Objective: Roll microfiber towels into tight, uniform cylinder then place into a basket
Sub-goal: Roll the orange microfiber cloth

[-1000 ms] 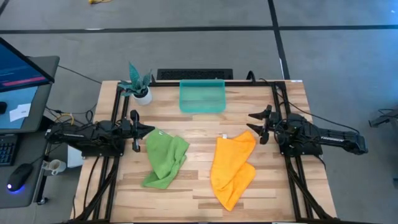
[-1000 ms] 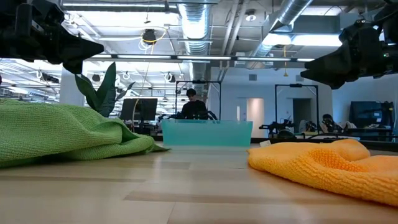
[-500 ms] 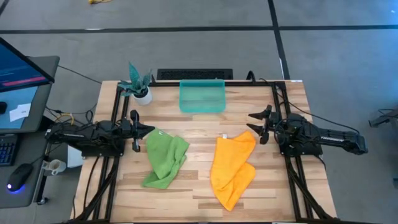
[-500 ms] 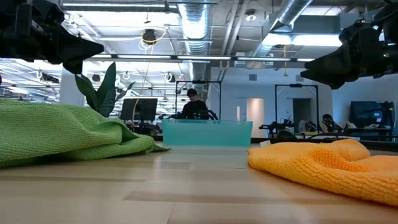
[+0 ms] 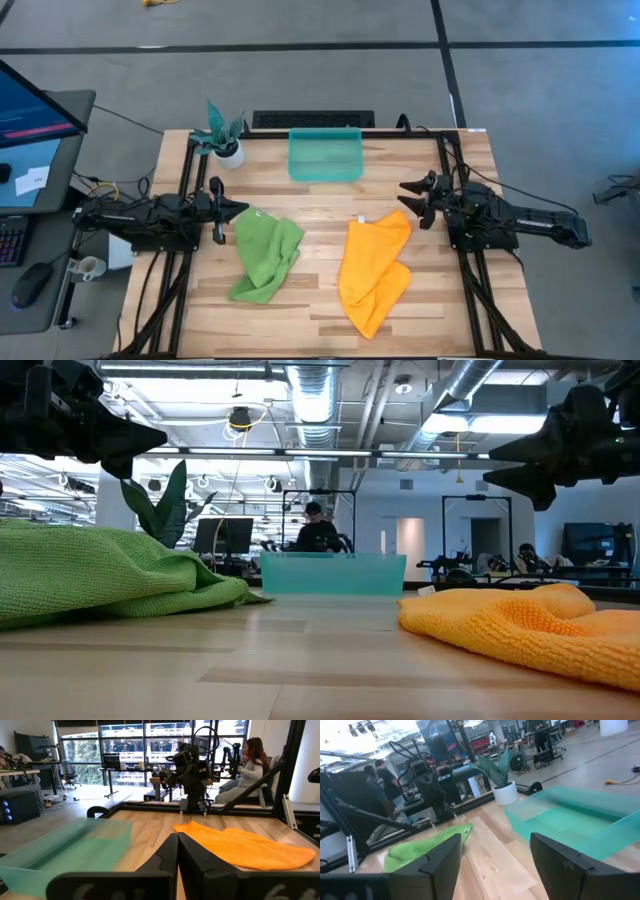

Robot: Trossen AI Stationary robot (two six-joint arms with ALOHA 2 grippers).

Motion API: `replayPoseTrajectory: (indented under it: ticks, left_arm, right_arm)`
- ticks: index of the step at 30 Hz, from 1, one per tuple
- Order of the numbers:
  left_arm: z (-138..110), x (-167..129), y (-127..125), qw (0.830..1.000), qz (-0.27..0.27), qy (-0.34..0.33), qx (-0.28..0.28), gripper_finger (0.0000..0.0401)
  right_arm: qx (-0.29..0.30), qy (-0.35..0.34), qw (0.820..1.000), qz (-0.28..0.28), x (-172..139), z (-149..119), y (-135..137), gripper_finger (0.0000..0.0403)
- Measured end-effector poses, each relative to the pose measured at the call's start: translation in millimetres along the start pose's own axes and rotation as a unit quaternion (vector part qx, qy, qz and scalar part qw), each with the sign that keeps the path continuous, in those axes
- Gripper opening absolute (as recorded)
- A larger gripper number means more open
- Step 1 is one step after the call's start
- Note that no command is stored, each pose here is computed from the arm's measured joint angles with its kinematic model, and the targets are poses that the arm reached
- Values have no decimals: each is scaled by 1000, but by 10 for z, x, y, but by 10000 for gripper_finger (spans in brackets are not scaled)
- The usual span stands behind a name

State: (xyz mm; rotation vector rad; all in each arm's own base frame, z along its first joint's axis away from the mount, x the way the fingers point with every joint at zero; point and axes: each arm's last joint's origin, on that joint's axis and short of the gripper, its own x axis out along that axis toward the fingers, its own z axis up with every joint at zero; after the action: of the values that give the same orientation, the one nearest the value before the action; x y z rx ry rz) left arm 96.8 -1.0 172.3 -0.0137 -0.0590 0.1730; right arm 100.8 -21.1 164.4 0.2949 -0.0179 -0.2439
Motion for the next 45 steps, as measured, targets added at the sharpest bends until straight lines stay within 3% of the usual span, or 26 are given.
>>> replayPoseTrajectory:
  ticks: [10, 19, 28, 38, 42, 45]
  left_arm:
    - [0, 0, 0, 1000, 0, 0, 0, 0]
    - [0, 0, 0, 1000, 0, 0, 0, 0]
    - [0, 0, 0, 1000, 0, 0, 0, 0]
    - [2, 0, 0, 1000, 1, -1, 0, 0]
    - [11, 0, 16, 1000, 28, -6, -2, 0]
    - [12, -1, 19, 999, 33, -6, -2, 0]
  right_arm:
    - [55, -21, 998, 12, -1, 41, 20, 260]
    - [69, -79, 989, 100, -37, 163, 188, 260]
    - [26, -165, 967, 191, -133, 314, 363, 260]
    - [-27, -187, 948, 256, -116, 326, 557, 260]
    - [-41, -178, 946, 268, -57, 375, 661, 260]
    - [-36, -162, 954, 249, 20, 443, 742, 260]
